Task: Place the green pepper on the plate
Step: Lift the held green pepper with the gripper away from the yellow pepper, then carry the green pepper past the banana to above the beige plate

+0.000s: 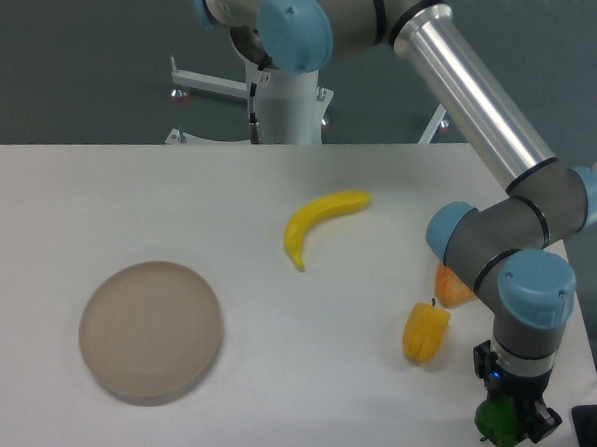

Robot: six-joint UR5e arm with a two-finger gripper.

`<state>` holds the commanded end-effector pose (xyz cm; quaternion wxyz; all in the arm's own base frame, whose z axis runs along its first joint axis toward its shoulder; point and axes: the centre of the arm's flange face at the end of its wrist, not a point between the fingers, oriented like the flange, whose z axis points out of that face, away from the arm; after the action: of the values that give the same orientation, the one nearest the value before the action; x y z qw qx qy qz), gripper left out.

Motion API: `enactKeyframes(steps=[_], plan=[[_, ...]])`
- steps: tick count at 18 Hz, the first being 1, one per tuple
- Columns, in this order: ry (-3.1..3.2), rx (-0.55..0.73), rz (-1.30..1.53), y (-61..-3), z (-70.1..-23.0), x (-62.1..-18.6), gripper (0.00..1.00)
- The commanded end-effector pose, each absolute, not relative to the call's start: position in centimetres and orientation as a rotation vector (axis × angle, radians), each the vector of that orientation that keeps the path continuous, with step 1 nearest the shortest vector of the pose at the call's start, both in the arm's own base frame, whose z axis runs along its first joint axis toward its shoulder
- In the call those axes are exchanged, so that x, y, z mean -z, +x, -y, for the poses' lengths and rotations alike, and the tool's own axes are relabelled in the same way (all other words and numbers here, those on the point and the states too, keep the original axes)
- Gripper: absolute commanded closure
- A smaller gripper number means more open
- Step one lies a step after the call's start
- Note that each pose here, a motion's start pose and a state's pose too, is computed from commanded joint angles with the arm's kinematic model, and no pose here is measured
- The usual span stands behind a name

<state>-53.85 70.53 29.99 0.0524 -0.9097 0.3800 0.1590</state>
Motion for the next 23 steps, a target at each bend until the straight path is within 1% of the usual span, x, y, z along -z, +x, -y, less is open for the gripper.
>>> enactKeyframes(steps=[3, 5, 8, 11, 13, 15, 17, 19, 23], plan=[[-2.772, -0.479, -1.145, -53.5, -70.4, -30.5, 0.68], [-2.770, -0.460, -1.166, -51.4, -71.2, -30.7, 0.68], [-2.831, -0.413, -1.006, -49.0, -69.5, -32.8, 0.68], [-2.865, -0.361, -0.940, -45.9, -67.3, -34.6, 0.68], [-2.875, -0.323, -0.869, -42.1, -66.7, -36.0, 0.68], [-2.899, -0.286, -0.713, -38.2, -66.1, -37.3, 0.68], [-2.905, -0.223, -0.557, -34.5, -65.5, -38.3, 0.68], [-2.892, -0.140, -0.485, -30.8, -65.3, -38.0, 0.68], [-2.856, -0.159, -0.478, -23.8, -66.3, -37.6, 0.68]])
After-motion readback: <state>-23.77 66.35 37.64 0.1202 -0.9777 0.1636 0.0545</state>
